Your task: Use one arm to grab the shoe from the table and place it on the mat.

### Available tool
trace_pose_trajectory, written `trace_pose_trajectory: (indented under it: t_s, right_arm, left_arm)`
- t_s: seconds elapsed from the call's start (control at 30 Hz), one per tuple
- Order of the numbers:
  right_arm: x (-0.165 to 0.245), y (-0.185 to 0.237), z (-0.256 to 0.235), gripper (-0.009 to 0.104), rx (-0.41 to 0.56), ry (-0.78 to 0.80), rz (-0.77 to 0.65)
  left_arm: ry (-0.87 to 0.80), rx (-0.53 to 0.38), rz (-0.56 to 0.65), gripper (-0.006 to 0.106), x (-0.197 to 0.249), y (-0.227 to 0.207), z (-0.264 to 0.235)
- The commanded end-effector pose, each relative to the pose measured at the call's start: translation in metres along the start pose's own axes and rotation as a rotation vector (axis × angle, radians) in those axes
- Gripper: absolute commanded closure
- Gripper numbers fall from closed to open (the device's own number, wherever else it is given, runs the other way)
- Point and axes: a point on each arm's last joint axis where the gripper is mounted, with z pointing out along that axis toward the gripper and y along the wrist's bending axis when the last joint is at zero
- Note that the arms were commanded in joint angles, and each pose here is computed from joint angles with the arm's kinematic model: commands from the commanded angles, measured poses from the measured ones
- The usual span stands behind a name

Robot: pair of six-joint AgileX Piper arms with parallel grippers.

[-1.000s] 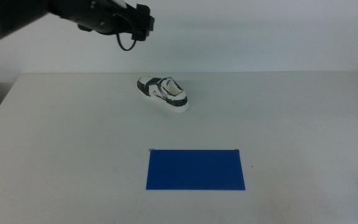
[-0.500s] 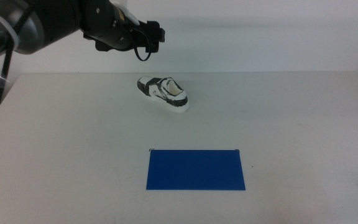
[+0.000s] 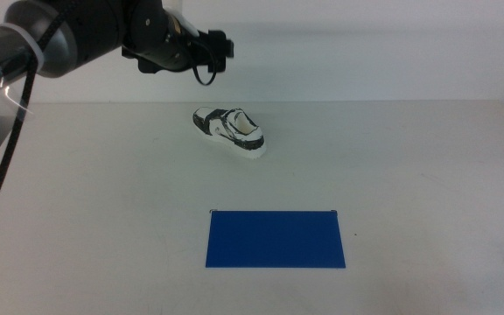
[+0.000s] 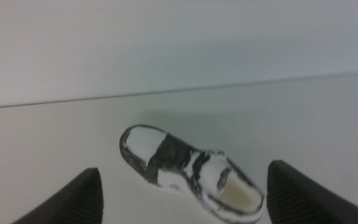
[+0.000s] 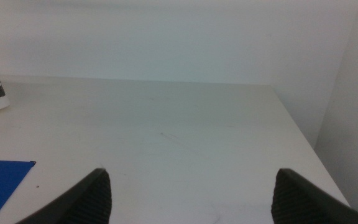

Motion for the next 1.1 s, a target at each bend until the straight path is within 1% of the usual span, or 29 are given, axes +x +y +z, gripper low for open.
trace_pose_trajectory:
  t_s: [0.0, 0.13, 0.27, 0.37, 0.5, 0.67, 0.77, 0.87, 0.93, 1.0, 1.07]
  right_arm:
    - [-0.011, 0.0, -0.003, 0.029, 0.004, -0.109, -0.021]
    - [-0.011, 0.0, -0.003, 0.029, 0.004, -0.109, -0.021]
    - [-0.011, 0.0, -0.003, 0.029, 0.004, -0.109, -0.021]
    - [-0.011, 0.0, -0.003, 0.029, 0.004, -0.109, -0.021]
    - [-0.011, 0.0, -0.003, 0.029, 0.004, -0.109, -0.021]
    - [-0.011, 0.0, -0.003, 0.029, 0.004, -0.109, -0.021]
    - [-0.011, 0.0, -0.003, 0.029, 0.004, -0.109, -0.021]
    - [-0.011, 0.0, -0.003, 0.029, 0.004, -0.109, -0.021]
    - [-0.011, 0.0, -0.003, 0.029, 0.004, -0.109, -0.021]
    - [-0.011, 0.0, -0.003, 0.029, 0.004, -0.109, -0.021]
    - [-0.011, 0.0, -0.003, 0.029, 0.004, -0.109, -0.021]
  left_arm:
    - [-0.169, 0.039, -0.07, 0.012, -0.033, -0.006, -0.035]
    - [-0.169, -0.017, -0.135, 0.012, -0.039, -0.002, -0.036]
    - [-0.091, -0.096, -0.162, 0.012, -0.044, 0.001, -0.022]
    - [-0.05, -0.128, -0.177, 0.012, -0.05, 0.0, -0.012]
    - [-0.01, -0.139, -0.225, 0.012, -0.059, -0.002, -0.002]
    - [0.011, -0.131, -0.283, 0.012, -0.059, -0.006, 0.019]
    - [0.031, -0.104, -0.35, 0.012, -0.056, -0.009, 0.028]
    - [0.04, -0.081, -0.485, 0.012, -0.054, -0.011, 0.032]
    - [0.031, -0.089, -0.589, 0.012, -0.052, -0.01, 0.036]
    - [0.038, -0.098, -0.665, 0.012, -0.05, -0.01, 0.038]
    - [0.055, -0.113, -0.716, 0.012, -0.048, -0.009, 0.038]
